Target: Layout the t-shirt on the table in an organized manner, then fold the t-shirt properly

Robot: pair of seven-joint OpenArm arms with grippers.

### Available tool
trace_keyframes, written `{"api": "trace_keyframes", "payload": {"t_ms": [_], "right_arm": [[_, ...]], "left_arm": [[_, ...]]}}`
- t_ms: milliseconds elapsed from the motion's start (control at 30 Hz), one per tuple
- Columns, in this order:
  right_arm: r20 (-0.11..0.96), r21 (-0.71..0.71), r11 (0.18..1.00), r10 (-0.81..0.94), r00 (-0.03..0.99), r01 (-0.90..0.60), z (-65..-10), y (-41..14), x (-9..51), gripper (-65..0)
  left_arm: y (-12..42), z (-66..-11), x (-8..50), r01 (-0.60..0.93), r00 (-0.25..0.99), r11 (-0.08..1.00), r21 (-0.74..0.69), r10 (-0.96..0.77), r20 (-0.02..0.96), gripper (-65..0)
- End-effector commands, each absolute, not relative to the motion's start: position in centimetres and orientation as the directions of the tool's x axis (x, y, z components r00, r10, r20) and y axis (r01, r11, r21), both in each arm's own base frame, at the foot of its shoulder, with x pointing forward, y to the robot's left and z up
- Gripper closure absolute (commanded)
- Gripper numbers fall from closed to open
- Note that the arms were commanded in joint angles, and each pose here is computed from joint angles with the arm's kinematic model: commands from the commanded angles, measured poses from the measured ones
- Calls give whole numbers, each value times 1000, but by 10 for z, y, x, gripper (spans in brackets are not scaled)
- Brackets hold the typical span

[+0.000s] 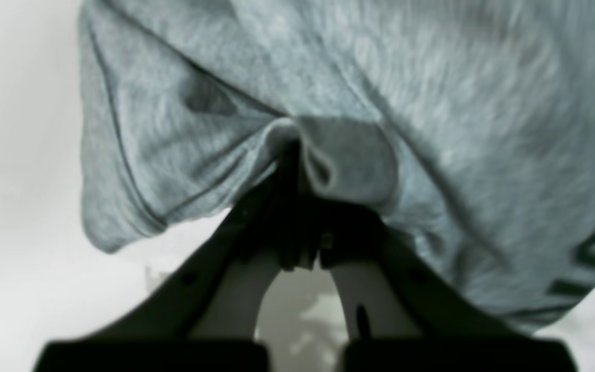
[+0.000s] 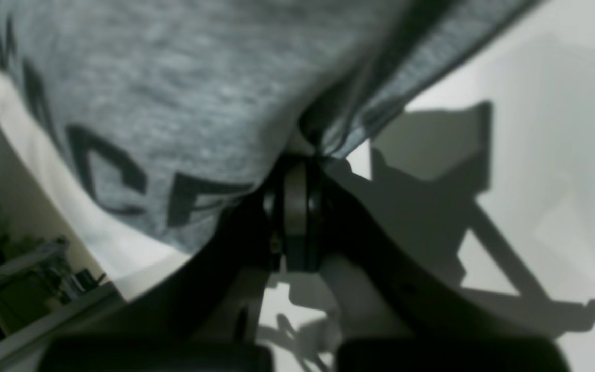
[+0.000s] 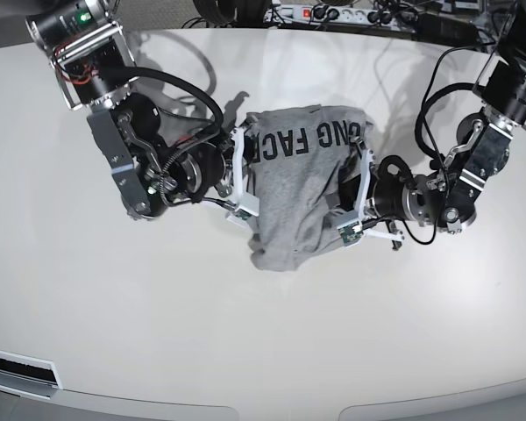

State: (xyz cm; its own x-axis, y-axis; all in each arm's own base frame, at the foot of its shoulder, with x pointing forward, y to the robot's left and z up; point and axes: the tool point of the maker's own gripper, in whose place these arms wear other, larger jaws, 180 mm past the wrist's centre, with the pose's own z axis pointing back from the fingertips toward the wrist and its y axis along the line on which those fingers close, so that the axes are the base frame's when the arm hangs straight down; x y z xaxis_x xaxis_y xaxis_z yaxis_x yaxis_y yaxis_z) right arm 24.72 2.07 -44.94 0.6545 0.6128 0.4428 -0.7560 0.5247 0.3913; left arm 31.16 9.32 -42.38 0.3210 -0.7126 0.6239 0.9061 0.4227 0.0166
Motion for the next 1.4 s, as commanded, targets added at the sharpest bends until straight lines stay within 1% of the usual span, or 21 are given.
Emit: {"api": "trace_keyframes", "payload": {"t_ms": [0,167,333,400,500,567,633,733,833,900,1000,1067,1200,1367], "right_arm": [[516,378,513,574,636,-771,-429,26,264,0],[619,337,592,446,646,-732,-398,0,285,0],[719,272,661,343,604,-699,-359,-29,305,0],[758,285,680,271,593,-675,-342,-40,309,0],[807,348,685,129,576,-640,-317,-52,307,0],[817,383,679,68,573,-627,-306,-59,299,0],[819,403,672,38,573,-621,-299,-65,289,0],[826,406,664,28,563,-628,-287,-69,269,0],[838,383,662,43,543,-644,-274,-71,250,0],[845,362,672,57,532,-647,-270,-72,241,0],[839,352,671,83,538,-652,-270,-69,226,0],[830,355,670,94,549,-652,-272,-68,214,0],[819,351,666,122,561,-658,-270,-63,189,0],[815,336,659,154,559,-672,-262,-56,164,0]], "left_arm": [[89,-403,327,902,296,429,37,-680,671,0],[77,-383,333,908,248,413,65,-657,711,0],[85,-385,330,908,264,414,59,-676,688,0],[84,-382,326,907,290,421,17,-653,699,0],[78,-375,314,904,335,423,-64,-605,722,0],[78,-373,303,908,343,410,-86,-613,712,0],[76,-368,291,919,326,385,-87,-615,718,0],[68,-351,271,932,301,348,-101,-586,753,0],[65,-328,258,943,254,326,-72,-560,789,0],[69,-313,261,939,229,341,-36,-544,807,0],[83,-294,267,919,214,394,8,-516,829,0],[92,-285,267,900,230,436,1,-477,848,0],[107,-274,250,869,303,491,-68,-418,856,0],[118,-255,221,824,404,524,-215,-278,872,0]]}}
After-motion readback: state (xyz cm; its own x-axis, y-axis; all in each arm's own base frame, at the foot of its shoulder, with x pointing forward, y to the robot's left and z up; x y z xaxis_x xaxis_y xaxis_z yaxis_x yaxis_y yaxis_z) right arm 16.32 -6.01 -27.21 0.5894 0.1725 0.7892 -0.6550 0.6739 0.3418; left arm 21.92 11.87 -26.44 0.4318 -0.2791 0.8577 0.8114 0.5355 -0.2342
